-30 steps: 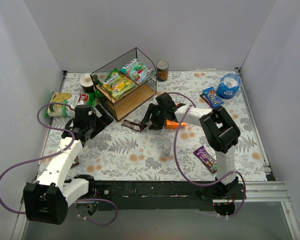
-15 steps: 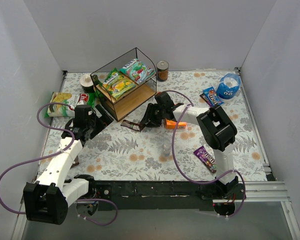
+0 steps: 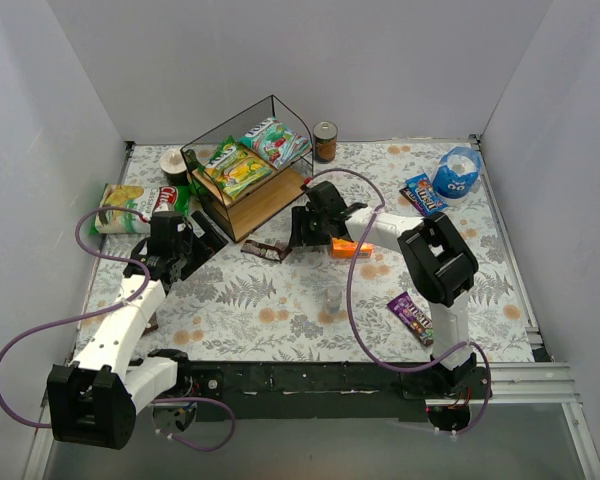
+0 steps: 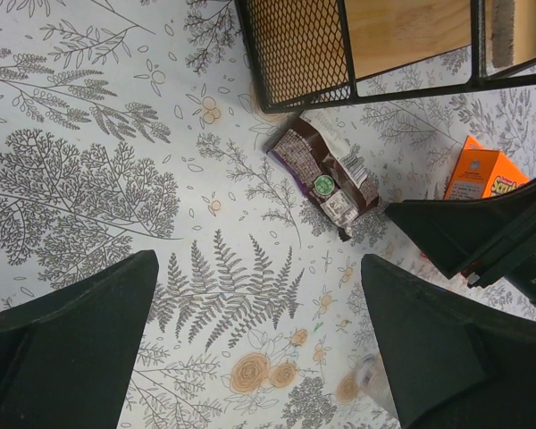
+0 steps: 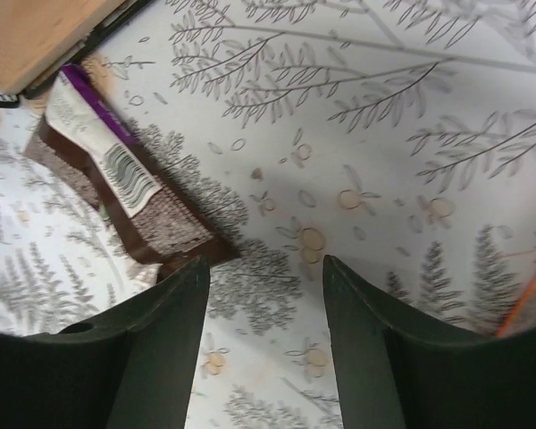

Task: Place and organize the candy bags onto the shelf

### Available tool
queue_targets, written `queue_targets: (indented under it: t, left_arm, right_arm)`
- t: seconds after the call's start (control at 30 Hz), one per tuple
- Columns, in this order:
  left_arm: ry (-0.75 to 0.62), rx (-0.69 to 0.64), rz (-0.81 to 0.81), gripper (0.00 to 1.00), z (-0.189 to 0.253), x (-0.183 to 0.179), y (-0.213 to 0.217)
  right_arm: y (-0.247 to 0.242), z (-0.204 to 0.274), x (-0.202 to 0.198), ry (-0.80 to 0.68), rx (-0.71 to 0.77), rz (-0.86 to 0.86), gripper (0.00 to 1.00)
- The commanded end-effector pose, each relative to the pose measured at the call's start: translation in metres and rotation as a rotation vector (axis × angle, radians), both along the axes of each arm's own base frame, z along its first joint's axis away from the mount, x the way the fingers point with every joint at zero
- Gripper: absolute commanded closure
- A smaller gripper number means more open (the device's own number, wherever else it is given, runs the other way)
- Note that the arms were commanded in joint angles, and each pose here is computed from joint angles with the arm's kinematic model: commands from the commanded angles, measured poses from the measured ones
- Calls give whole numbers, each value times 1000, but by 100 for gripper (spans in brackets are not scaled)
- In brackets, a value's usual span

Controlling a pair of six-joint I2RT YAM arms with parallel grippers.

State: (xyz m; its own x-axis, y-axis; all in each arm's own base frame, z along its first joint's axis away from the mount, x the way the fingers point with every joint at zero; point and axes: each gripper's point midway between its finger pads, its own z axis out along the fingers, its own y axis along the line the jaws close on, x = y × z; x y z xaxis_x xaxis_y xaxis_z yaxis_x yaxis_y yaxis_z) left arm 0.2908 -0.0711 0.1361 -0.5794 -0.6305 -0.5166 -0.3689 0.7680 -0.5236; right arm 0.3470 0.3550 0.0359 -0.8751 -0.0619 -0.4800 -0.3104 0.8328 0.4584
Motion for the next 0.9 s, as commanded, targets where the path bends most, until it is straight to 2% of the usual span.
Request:
queue_targets:
  t: [0.0, 0.2, 0.37, 0.57, 0.7, 0.87]
  left_arm:
    - [-6, -8, -6, 2, 3, -3, -2]
    - [-6, 10, -7, 2, 8, -3, 1]
    - [-7, 7, -5, 2, 10, -1, 0]
    - [-2, 8, -5, 2, 9, -1, 0]
    - [-2, 9, -6, 2, 9, -1, 0]
    - [0, 7, -4, 2, 7, -1, 0]
  right_arm:
    - [-18, 15, 22, -189, -130, 106, 37]
    - [7, 18, 30, -299, -80, 300, 35]
    - [26, 27, 33, -316, -2, 354, 35]
    - [40, 19, 24, -250, 56, 403, 35]
    - [39, 4, 4, -182, 71, 473, 35]
    - [25, -16, -14, -126, 35, 512, 36]
